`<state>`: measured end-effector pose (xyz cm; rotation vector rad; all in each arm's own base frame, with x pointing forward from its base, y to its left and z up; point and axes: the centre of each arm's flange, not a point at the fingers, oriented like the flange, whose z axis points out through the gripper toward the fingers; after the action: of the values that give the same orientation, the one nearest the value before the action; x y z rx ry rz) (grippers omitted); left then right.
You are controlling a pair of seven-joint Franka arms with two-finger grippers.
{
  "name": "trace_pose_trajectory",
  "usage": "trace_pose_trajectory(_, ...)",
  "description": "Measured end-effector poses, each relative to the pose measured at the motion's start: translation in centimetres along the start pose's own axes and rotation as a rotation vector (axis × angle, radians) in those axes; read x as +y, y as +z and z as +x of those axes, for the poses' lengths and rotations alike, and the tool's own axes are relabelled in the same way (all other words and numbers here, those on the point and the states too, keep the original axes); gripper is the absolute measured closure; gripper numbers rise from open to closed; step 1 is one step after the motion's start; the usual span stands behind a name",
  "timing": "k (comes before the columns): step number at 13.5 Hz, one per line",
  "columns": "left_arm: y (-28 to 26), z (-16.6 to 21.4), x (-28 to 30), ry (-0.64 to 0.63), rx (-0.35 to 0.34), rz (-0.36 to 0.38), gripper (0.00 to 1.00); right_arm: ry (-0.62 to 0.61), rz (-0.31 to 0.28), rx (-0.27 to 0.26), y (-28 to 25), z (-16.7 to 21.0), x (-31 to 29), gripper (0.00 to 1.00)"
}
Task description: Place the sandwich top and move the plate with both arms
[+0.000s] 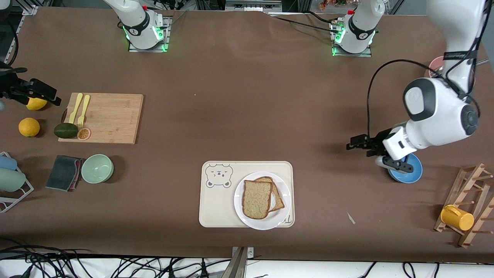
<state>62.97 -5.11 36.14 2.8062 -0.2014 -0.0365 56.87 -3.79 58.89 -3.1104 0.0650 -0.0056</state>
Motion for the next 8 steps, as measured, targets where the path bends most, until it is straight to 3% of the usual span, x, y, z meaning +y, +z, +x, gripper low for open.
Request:
trace_pose_trajectory(2, -3.5, -1.1, 1.0, -0.030, -0.021, 0.084, 0.00, -0.014, -0.032, -0.001, 0.0, 0.0, -0.3, 0.00)
trace_pose_trajectory(5, -8.9, -2.9, 2.2, -0.092, -0.055, 0.107, 0.00, -0.023, -0.038, -0.008, 0.0, -0.2, -0.7, 0.00)
trace_pose_trajectory(8, -15.2, -4.2, 1.5, -0.120, -0.090, 0.213, 0.00, -0.024, -0.038, -0.014, 0.0, -0.2, -0.7, 0.00)
